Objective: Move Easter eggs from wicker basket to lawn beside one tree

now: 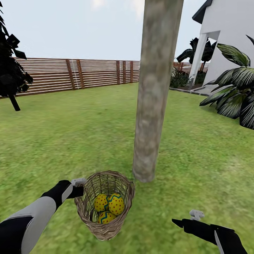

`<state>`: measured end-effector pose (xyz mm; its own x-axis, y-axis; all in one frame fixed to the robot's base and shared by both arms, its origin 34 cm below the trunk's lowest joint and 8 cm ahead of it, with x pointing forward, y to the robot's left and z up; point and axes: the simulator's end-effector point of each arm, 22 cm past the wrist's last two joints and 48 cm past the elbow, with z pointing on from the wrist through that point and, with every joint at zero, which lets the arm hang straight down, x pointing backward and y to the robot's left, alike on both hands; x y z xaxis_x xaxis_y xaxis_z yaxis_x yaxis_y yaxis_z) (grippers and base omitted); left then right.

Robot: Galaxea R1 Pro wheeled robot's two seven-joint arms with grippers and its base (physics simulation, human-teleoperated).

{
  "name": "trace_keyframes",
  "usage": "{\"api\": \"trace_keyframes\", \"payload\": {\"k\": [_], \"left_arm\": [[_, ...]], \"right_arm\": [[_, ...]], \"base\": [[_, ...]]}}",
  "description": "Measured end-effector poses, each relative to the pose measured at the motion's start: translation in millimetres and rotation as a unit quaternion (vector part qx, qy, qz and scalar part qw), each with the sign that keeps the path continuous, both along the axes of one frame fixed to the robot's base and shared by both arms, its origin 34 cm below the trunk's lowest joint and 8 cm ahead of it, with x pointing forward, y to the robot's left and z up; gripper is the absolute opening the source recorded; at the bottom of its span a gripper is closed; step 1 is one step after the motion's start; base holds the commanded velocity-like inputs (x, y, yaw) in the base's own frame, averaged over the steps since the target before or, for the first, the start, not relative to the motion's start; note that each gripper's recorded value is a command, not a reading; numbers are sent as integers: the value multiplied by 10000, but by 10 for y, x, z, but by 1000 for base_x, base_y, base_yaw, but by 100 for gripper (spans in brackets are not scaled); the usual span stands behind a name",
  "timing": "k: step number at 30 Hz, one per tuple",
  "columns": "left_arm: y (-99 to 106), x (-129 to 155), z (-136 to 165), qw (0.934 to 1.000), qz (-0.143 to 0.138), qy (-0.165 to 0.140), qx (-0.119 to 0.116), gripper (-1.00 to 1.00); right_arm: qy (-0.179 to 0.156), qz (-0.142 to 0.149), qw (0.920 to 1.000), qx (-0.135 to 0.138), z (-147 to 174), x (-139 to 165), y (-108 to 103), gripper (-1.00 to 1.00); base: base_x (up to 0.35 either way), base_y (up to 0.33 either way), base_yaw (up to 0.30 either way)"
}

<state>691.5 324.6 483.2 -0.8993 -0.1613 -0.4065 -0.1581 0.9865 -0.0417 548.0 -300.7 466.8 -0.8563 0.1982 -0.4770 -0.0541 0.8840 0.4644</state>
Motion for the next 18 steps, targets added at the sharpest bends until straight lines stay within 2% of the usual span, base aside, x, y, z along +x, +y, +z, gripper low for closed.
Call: {"api": "trace_keyframes", "payload": {"k": [18], "left_arm": [[0,-74,-379,10000,-2,-1,1,-100]], "right_arm": [[-2,0,10000,0,-380,-74,0,100]], "base": [[0,0,0]]}}
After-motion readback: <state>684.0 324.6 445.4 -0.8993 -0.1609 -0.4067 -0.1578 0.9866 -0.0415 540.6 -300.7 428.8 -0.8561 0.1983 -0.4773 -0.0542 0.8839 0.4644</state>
